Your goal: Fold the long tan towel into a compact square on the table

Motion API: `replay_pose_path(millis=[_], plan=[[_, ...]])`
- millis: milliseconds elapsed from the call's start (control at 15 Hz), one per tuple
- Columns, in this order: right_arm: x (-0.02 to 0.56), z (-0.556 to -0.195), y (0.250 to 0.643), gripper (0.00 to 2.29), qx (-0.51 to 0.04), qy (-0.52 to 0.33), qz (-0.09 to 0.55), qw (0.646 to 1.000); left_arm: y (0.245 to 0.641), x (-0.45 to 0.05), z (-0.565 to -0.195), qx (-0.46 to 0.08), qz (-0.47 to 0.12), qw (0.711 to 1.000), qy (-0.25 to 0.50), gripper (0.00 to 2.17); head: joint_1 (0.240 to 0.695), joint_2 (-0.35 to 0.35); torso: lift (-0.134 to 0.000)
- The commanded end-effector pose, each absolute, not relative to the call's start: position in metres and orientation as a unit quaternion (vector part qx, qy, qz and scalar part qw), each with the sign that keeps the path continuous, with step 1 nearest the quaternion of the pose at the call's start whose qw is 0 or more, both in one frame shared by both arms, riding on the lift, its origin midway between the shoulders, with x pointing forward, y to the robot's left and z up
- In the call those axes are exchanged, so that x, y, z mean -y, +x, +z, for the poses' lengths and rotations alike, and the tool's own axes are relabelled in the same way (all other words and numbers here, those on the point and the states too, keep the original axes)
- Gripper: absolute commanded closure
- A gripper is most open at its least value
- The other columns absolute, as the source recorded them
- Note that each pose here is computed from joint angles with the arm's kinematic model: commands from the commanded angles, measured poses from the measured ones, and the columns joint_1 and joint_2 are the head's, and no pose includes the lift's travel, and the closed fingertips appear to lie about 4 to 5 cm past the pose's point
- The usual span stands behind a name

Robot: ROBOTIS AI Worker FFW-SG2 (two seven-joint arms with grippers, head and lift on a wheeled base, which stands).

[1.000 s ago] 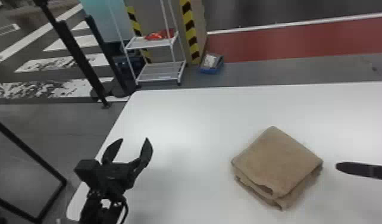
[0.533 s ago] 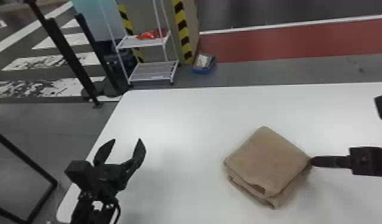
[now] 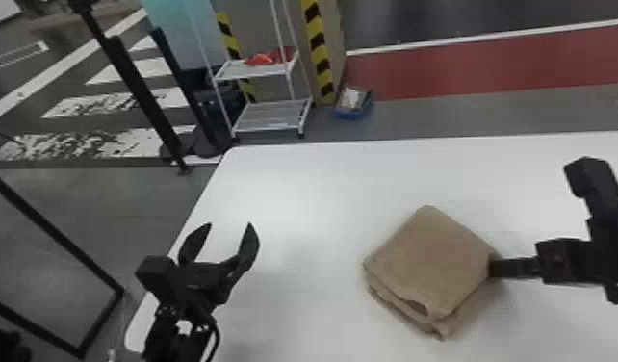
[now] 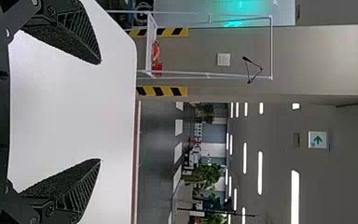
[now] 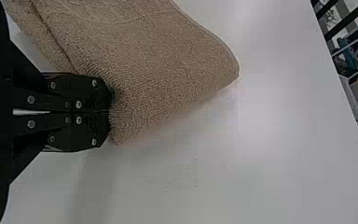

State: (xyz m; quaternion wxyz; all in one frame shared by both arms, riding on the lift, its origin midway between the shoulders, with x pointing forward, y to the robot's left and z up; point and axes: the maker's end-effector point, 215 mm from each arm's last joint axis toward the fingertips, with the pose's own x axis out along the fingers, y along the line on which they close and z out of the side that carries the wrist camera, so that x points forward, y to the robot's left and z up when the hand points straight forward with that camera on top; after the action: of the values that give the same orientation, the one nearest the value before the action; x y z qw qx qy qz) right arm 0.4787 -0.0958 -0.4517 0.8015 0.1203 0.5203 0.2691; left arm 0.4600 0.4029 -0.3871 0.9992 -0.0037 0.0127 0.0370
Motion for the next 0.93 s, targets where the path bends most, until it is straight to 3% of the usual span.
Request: replay_pose_path(millis=[0, 200, 867], plan=[[0.079, -0.438, 0.505, 2.11, -0.486, 0.124, 0.278, 0.819, 0.460, -0.403, -0.386, -0.013, 0.036, 0.999, -0.001, 0.15, 0.695, 0.347, -0.123], [0.071, -0.418, 0.530, 2.11, -0.448, 0.126, 0.284, 0.839, 0.460, -0.405, -0.386, -0.013, 0.036, 0.999, 0.000, 0.15, 0.695, 0.350, -0.123], [0.041, -0.408, 0.584, 2.11, -0.385, 0.129, 0.292, 0.866, 0.462, -0.404, -0.388, -0.013, 0.037, 0.999, -0.003, 0.15, 0.695, 0.350, -0.123]])
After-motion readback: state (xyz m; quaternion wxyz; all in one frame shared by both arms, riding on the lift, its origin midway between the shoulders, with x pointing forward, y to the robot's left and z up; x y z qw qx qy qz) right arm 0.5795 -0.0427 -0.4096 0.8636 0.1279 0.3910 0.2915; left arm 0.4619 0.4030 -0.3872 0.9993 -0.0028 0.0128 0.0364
